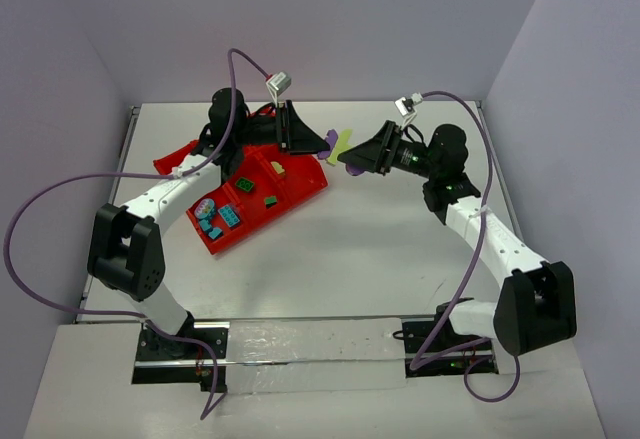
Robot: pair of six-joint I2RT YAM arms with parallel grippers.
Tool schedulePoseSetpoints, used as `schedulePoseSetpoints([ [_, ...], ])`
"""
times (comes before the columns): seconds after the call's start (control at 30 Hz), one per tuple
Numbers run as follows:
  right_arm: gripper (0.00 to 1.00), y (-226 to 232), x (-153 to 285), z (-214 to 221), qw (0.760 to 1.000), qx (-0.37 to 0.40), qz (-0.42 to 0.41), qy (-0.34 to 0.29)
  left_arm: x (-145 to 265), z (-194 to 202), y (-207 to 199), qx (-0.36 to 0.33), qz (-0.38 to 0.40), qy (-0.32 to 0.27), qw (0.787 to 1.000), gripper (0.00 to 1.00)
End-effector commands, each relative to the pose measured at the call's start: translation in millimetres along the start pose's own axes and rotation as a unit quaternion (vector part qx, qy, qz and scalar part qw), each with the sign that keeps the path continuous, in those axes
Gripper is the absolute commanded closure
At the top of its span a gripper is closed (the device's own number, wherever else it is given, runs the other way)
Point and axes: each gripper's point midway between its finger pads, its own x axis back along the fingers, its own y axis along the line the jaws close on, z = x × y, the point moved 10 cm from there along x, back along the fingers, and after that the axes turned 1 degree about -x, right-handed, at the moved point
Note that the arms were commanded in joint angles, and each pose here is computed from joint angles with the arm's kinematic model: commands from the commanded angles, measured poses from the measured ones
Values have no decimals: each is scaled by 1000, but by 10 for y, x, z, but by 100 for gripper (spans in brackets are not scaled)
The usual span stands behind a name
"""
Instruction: Sort the legos into containers by color
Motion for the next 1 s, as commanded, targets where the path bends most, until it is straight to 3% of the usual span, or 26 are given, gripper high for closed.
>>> schedulePoseSetpoints([
  [0.0,27,255,-69,-170,998,40,-55,-16,-26,7,-62,-30,22,6,999,100],
  [0.2,39,266,-119,-181,997,33,-63,-11,-33,14,-81,-32,25,8,999,100],
  [0.4,44,259,-162,-154,998,25,-65,-6,-36,24,-89,-34,27,9,999,100],
  [0.47,59,263,-165,-151,997,23,-68,-8,-33,32,-83,-33,27,10,999,100],
  [0.5,71,264,-162,-147,997,22,-68,-9,-33,32,-84,-34,27,10,999,100],
  [0.53,92,252,-159,-135,998,19,-66,-12,-30,35,-88,-34,27,10,999,100],
  [0.57,99,243,-158,-128,998,17,-65,-12,-28,34,-81,-34,26,9,999,100],
  [0.97,100,113,-72,23,999,4,-45,-7,199,-72,-40,-43,-8,-12,999,100],
])
